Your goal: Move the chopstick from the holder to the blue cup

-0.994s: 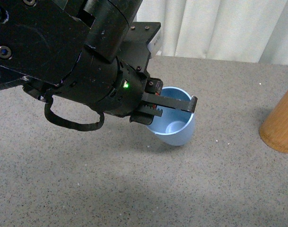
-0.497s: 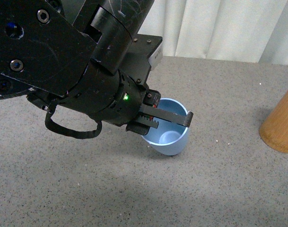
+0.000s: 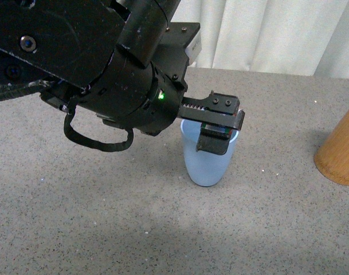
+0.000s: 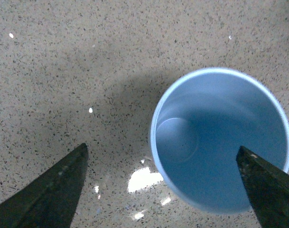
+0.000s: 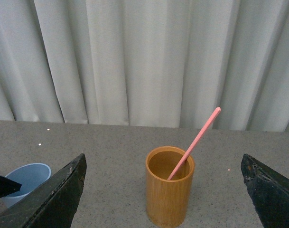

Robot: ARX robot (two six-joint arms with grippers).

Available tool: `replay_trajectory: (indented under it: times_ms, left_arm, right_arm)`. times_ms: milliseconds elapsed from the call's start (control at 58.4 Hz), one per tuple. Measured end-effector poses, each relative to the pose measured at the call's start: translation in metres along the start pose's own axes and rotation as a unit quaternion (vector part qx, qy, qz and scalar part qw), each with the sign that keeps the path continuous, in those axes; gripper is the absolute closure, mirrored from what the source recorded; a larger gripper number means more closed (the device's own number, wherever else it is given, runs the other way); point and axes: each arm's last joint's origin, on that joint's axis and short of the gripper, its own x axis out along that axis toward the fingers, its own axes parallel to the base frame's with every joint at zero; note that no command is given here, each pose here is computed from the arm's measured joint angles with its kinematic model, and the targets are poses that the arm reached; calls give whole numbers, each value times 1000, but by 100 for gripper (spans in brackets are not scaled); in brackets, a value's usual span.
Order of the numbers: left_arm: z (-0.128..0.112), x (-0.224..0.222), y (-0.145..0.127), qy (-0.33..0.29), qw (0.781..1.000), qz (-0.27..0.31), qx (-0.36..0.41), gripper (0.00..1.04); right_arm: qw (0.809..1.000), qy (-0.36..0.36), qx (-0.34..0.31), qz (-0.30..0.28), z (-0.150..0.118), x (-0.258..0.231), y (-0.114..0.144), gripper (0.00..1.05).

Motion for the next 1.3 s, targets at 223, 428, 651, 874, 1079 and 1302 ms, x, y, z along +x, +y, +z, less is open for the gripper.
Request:
replay_trajectory:
  times_ms: [223,428,651,874,1079,1302]
  left_arm:
    - [18,-10,15,-64,994,27,-85,7]
    - [1,-38,58,-294,935,172,-98,27]
    - [-85,-149,111,-400,889,217,-49,72]
    - [-140,-187,106,-373,900,221,-50,101]
    - [-154,-217,90,-395,891,222,-40,101]
    - [-167,-228,82,-400,889,222,-39,101]
  right_arm:
    - [1000,0,0,0,0,0,0,10]
    - [1000,0,0,0,0,0,0,10]
    - [1000,0,0,1,0,0,0,10]
    - [1000,0,0,0,0,0,0,10]
    - [1000,0,0,0,0,0,0,10]
    - [1000,0,0,0,0,0,0,10]
